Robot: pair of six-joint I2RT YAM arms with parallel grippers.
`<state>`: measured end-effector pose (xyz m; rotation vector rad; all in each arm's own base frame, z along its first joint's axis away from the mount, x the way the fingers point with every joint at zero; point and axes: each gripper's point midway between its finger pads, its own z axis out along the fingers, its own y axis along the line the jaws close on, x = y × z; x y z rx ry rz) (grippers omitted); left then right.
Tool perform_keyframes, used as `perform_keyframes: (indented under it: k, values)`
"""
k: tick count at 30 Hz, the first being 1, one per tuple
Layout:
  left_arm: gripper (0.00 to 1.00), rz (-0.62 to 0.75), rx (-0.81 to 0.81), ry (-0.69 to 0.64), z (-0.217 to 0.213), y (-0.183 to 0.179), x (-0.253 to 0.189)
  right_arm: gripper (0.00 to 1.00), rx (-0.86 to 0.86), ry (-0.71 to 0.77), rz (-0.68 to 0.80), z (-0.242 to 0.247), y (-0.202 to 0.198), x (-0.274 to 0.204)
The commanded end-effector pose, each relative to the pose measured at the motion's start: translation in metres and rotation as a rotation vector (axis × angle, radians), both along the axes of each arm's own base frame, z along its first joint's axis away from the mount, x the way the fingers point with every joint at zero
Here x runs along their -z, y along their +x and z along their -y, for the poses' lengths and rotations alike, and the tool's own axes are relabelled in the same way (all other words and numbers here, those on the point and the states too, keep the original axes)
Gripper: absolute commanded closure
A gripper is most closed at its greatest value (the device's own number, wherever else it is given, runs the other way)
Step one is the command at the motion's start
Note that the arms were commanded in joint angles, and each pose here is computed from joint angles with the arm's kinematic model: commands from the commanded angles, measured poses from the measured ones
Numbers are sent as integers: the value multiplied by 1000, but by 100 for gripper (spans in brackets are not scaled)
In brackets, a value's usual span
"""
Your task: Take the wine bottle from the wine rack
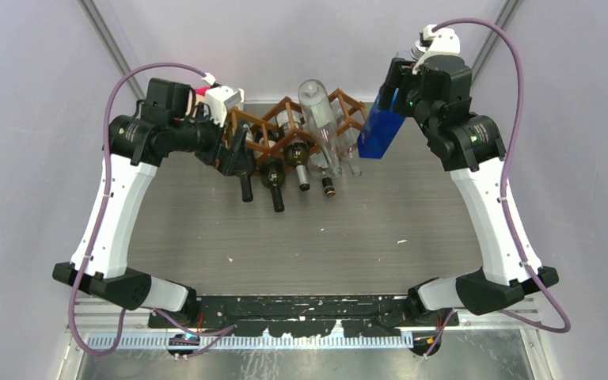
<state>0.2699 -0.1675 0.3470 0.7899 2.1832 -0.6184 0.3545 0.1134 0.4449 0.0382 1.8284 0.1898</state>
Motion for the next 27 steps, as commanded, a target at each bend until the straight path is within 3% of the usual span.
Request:
perform_keyframes:
  k: [1, 8, 18, 27]
  values:
    - [0, 122, -10, 22, -11, 0, -15, 99, -9, 128, 244, 7, 2, -80]
    - [1, 109, -7, 33, -10, 4, -3, 99, 133, 102, 228, 37, 22, -75]
    - [2, 102, -23, 47, -11, 9, 4, 99, 443, -52, 171, 102, 79, -38]
    - [4, 101, -28, 61, -12, 14, 7, 99, 489, -75, 184, 110, 149, 4]
